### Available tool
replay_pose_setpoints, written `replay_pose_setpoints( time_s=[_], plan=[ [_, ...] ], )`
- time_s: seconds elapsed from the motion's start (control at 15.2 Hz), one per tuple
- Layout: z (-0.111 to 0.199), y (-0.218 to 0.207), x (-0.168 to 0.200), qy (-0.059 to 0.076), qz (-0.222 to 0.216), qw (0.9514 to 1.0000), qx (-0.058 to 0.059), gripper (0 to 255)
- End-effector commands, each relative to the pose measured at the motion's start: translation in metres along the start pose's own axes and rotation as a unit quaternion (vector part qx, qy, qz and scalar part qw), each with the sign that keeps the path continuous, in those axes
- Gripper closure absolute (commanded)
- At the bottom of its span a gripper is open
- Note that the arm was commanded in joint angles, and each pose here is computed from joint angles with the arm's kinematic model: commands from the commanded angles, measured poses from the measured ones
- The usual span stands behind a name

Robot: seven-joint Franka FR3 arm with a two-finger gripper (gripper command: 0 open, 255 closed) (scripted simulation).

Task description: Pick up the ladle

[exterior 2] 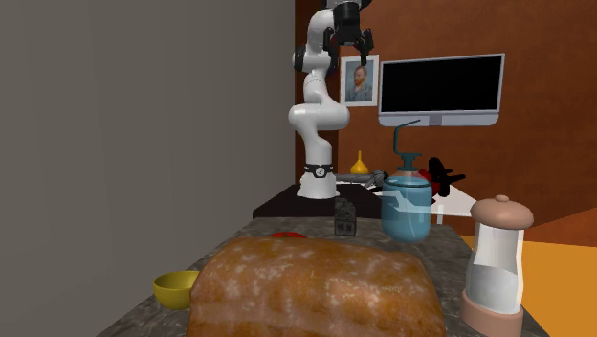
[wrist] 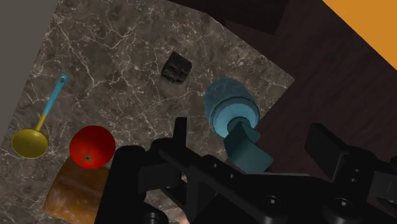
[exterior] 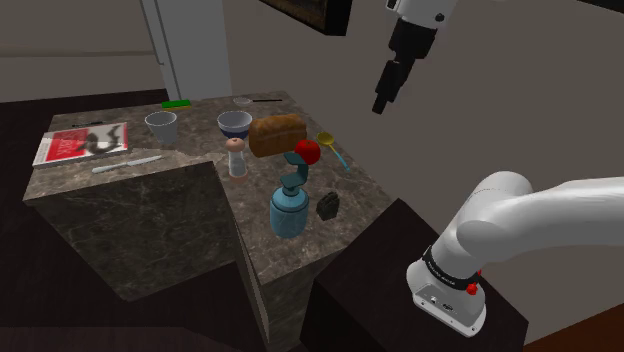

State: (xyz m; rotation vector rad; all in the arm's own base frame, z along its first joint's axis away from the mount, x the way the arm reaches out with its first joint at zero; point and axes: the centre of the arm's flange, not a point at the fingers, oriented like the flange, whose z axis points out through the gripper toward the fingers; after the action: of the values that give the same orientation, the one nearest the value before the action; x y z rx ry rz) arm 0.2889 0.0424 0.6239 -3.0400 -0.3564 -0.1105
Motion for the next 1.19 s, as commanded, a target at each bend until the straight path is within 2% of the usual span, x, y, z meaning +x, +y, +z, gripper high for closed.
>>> replay_pose_setpoints(
  time_s=[0.0,0.53,1.12],
  plan=[
    [0.0,0.0,0.0,0.0,0.0,1.0,0.0,0],
    [0.075,0.047,0.053,-0.002,0.043,0.9988,-0.022,0],
    [0.156,0.11,0.106,-0.004,0.092,0.9947,-0.046,0]
  ],
)
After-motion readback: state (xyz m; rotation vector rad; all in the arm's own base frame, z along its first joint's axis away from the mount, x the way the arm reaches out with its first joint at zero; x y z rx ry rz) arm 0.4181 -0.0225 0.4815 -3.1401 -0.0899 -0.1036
